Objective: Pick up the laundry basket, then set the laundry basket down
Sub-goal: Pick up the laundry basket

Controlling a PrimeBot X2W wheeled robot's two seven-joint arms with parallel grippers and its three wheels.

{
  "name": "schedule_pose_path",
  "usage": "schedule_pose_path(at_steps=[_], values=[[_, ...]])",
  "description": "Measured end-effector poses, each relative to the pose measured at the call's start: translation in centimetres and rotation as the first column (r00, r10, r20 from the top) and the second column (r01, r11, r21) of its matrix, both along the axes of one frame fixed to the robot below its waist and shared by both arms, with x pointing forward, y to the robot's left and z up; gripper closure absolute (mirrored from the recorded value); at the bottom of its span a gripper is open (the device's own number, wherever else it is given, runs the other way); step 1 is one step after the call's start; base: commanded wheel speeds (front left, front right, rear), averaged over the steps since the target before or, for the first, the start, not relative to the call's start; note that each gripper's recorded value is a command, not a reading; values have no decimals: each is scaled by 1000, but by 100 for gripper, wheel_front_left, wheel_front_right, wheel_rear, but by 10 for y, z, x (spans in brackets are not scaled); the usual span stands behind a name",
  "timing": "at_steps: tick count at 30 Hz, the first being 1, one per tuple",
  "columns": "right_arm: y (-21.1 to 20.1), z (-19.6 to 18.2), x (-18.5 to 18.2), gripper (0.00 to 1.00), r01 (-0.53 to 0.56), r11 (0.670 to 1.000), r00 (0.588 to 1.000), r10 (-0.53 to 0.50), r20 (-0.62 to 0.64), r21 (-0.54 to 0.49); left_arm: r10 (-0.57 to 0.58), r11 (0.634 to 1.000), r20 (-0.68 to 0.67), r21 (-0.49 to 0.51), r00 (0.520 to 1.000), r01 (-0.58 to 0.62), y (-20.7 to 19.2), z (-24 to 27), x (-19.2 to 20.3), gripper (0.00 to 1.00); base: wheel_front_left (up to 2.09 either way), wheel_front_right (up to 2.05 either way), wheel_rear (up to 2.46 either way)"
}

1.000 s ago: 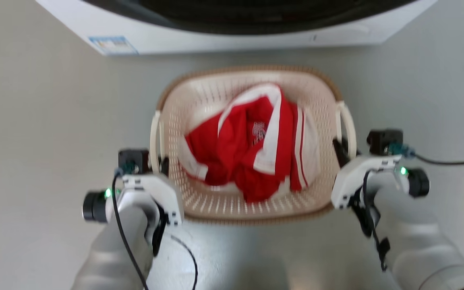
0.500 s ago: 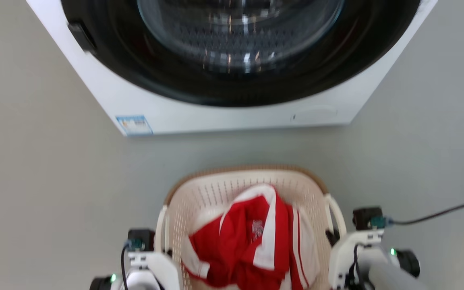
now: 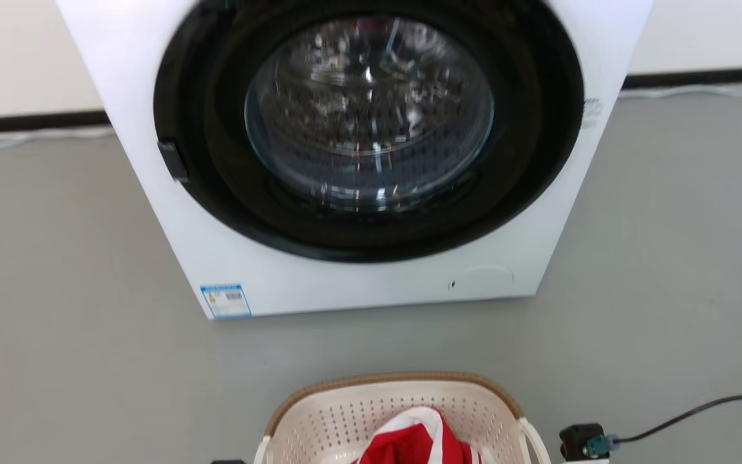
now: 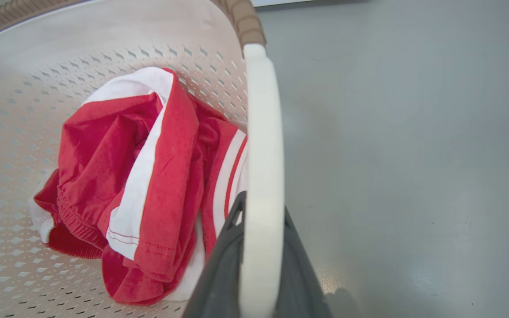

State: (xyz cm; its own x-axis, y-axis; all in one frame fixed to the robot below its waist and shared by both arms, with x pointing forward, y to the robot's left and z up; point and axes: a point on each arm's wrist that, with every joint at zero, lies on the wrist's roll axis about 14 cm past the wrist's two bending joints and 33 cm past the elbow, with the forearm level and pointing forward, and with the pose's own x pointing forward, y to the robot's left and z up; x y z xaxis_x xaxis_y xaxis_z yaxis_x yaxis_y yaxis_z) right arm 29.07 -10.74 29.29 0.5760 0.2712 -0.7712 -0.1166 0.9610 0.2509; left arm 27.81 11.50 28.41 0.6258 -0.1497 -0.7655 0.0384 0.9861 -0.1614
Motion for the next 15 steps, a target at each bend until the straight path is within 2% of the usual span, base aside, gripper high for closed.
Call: schedule_pose_path(at_steps=[15], values=[[0, 10, -6, 100, 11, 1000, 999, -11, 32, 13, -34, 999, 40, 13, 999, 33, -3, 10, -1, 100, 0, 0, 0]])
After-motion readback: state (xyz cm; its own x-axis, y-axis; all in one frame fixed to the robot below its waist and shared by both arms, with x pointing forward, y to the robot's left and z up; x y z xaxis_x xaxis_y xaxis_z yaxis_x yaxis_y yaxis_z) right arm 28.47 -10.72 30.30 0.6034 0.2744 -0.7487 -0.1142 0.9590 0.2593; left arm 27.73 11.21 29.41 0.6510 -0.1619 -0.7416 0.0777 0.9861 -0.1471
